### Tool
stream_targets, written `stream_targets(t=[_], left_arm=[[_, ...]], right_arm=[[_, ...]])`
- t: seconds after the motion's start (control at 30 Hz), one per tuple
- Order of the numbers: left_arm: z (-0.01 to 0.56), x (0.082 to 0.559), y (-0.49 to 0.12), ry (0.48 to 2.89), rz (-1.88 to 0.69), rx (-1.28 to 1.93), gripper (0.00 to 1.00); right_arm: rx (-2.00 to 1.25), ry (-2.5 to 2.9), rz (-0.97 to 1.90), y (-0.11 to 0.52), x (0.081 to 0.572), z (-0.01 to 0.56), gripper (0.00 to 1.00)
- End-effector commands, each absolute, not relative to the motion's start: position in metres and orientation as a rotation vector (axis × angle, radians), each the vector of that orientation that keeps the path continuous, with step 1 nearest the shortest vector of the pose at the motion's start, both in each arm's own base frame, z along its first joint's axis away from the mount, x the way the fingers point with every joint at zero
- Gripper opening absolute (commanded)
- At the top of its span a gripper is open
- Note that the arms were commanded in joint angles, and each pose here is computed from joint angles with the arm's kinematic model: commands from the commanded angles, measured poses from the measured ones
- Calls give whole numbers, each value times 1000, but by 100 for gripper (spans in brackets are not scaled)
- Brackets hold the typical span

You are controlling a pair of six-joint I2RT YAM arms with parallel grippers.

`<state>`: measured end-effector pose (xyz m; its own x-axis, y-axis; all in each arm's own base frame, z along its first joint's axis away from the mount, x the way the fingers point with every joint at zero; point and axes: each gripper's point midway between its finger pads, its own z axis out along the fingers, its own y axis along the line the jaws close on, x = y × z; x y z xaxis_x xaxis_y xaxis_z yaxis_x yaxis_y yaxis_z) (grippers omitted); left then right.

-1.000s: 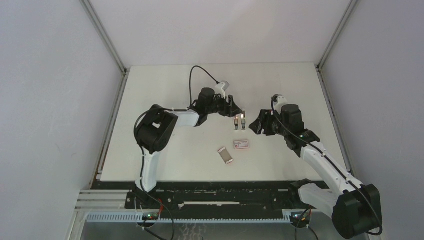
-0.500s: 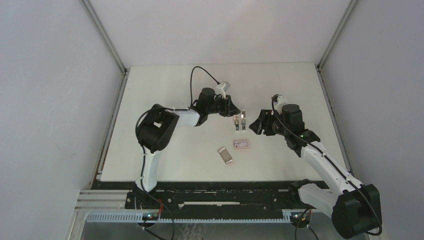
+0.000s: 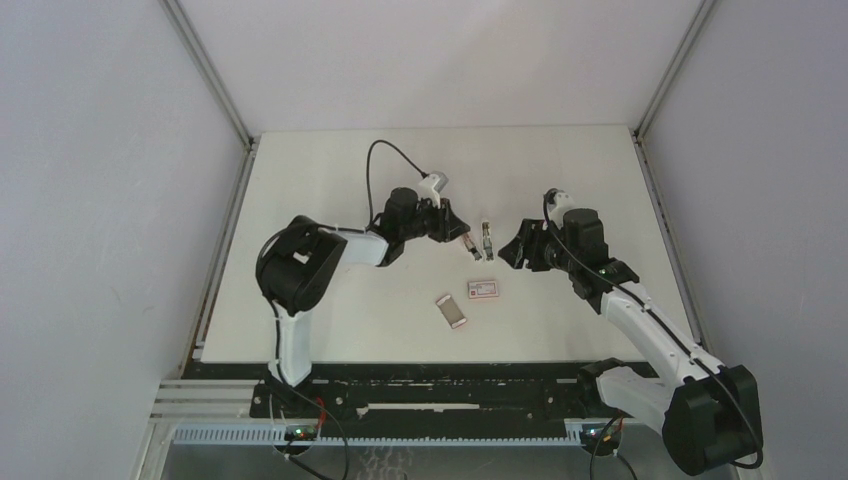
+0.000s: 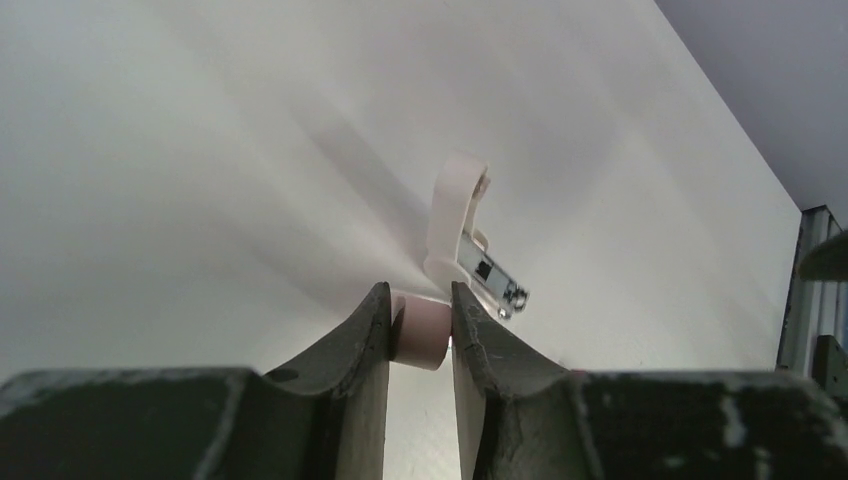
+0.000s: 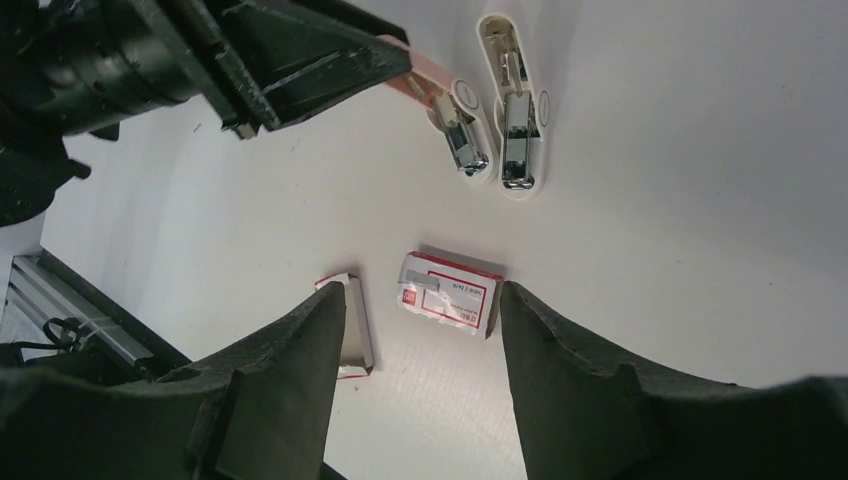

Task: Load the staples into the stapler

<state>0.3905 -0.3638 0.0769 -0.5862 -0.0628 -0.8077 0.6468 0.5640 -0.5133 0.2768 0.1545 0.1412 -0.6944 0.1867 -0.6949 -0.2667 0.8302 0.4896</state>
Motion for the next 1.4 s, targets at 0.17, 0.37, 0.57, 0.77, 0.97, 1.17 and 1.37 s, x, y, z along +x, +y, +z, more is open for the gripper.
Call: stream_targets(t=[0.17,0.37,0.57,0.77,0.97,1.17,1.37], left_arm=[[99,375,-319,1846,-952,322,16],[94,369,-295,1929,-866,162,14],[87,351,-262,1995,-686,48,14],[75,331,-250,2067,-548,37,14],[69,323,-251,2105,-464,63,15],[66,319,-258,2126,-426,102,15],[67,313,-275,2143,-428,160,18]], right_arm=[[-33,2177,809,178,288,142,56],[-45,2215,831,205,288,128,55],[-29,2237,876,239,289,112,55],[-48,2314,893,272,298,85,49],[-63,2356,962,296,307,64,45],[-87,2403,971,309,309,46,43],[-94,2425,961,312,312,35,39]])
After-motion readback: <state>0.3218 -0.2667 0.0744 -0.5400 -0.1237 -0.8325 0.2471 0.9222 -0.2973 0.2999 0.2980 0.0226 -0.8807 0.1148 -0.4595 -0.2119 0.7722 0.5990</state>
